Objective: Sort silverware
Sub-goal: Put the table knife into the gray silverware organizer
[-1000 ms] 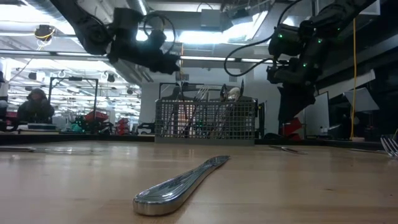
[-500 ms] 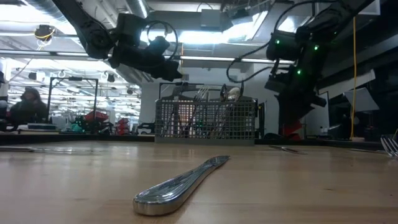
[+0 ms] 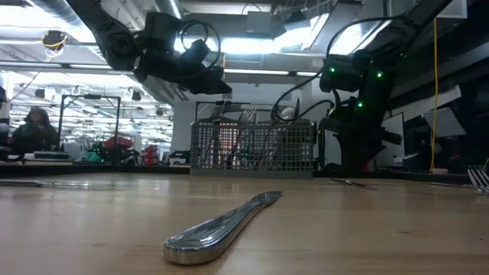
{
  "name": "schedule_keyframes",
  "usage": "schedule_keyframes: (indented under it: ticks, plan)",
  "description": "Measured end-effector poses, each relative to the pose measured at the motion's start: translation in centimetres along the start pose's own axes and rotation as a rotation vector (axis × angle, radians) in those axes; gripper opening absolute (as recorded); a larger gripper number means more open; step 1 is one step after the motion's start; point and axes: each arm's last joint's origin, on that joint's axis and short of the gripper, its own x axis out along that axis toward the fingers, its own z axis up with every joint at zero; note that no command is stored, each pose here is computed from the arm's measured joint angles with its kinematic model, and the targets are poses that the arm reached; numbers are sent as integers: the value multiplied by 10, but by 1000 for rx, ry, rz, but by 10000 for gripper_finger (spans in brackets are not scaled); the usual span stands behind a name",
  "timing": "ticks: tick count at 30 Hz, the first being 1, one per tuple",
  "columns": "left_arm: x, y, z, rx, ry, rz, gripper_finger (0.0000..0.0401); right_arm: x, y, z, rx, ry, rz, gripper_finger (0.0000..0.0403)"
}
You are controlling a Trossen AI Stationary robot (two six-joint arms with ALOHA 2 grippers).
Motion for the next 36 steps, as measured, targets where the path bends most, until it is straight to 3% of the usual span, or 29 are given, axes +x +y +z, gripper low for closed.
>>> schedule_keyframes:
  ticks: [10, 17, 29, 36]
  plan:
    - [-4, -16, 4, 30, -15, -52, 141, 18, 12, -7, -3, 25, 14, 136]
    - [-4, -17, 4, 29, -8, -55, 141, 22, 26, -20, -40, -34, -71, 133]
    - [-8, -30, -2, 53, 67, -113, 141, 31, 29, -25, -98, -9, -95, 24]
    - [-14, -45, -8, 46, 150, -180, 141, 32, 31, -25, -143, 12, -34, 47]
